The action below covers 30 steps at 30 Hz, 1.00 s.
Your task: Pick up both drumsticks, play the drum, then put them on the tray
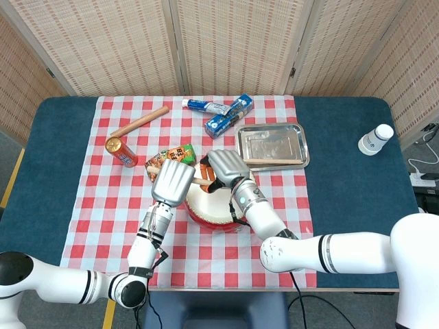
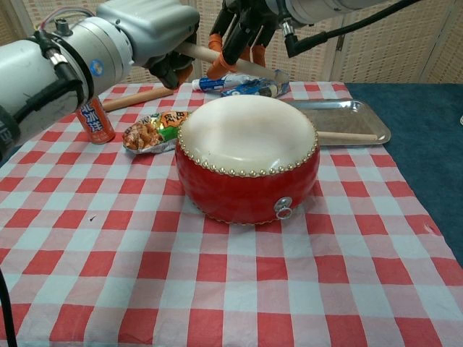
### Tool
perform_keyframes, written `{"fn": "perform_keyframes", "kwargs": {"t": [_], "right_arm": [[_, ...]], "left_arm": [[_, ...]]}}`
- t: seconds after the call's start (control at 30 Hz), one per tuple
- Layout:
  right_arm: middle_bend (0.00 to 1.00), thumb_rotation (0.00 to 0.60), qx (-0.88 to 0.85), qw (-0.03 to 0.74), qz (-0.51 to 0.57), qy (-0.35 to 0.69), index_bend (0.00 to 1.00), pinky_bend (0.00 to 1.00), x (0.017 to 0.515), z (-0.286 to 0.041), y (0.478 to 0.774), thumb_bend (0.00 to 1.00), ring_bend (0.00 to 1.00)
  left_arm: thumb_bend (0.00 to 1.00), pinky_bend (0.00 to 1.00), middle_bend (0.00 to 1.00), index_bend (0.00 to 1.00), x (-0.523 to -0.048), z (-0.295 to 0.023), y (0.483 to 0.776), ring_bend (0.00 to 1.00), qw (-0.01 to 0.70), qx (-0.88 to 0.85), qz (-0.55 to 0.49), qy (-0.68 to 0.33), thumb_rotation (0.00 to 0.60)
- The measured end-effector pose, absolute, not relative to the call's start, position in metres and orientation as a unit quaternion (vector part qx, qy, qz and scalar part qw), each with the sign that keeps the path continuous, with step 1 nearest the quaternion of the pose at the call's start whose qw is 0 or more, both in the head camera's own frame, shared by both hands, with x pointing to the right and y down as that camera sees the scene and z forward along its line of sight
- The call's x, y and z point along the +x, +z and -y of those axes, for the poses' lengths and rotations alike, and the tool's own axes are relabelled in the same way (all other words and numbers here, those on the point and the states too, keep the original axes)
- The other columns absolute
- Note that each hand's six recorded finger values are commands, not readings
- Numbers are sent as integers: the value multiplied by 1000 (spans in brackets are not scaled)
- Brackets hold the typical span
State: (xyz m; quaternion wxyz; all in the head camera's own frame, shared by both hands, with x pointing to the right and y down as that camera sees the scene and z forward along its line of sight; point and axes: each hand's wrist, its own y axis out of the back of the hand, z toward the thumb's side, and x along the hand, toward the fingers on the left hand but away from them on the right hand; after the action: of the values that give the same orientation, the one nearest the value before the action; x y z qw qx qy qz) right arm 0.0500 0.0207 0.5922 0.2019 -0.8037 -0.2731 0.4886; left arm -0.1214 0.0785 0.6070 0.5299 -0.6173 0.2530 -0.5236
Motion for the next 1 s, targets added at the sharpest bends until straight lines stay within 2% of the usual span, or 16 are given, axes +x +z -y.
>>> {"fn": "perform_keyframes", "kwargs": {"t": [0.13, 0.37, 0.47, 0.6, 0.8, 0.9, 1.0], "right_arm": [[772, 600, -802, 205, 271, 492, 829, 666, 50, -22, 594, 287, 669], [790, 600, -797, 213, 273, 495, 866, 675, 51, -21, 593, 288, 689], [800, 600, -795, 216, 274, 497, 883, 682, 51, -21, 593, 289, 699], [813, 600, -792, 220, 275, 499, 909, 688, 51, -22, 593, 290, 716], [822, 600, -787, 226, 276, 503, 924, 693, 52, -21, 595, 292, 721], [826, 600, -786, 227, 276, 505, 931, 695, 53, -22, 596, 292, 727], [830, 600, -784, 231, 273, 507, 938, 700, 54, -22, 597, 293, 731]], "left_arm": [[565, 1000, 945, 808, -120, -80, 607, 830, 537, -616, -249, -520, 600], [541, 977, 678, 542, -120, -81, 606, 605, 547, -613, -243, -516, 600], [512, 867, 561, 436, -120, -81, 605, 512, 547, -613, -244, -515, 600], [473, 655, 371, 263, -120, -82, 605, 342, 548, -614, -239, -516, 600], [424, 374, 143, 78, -121, -81, 605, 90, 546, -615, -237, -517, 600], [405, 318, 70, 15, -121, -81, 605, 25, 544, -617, -241, -515, 600], [402, 289, 21, 0, -121, -79, 604, 0, 543, -617, -246, -514, 600]]}}
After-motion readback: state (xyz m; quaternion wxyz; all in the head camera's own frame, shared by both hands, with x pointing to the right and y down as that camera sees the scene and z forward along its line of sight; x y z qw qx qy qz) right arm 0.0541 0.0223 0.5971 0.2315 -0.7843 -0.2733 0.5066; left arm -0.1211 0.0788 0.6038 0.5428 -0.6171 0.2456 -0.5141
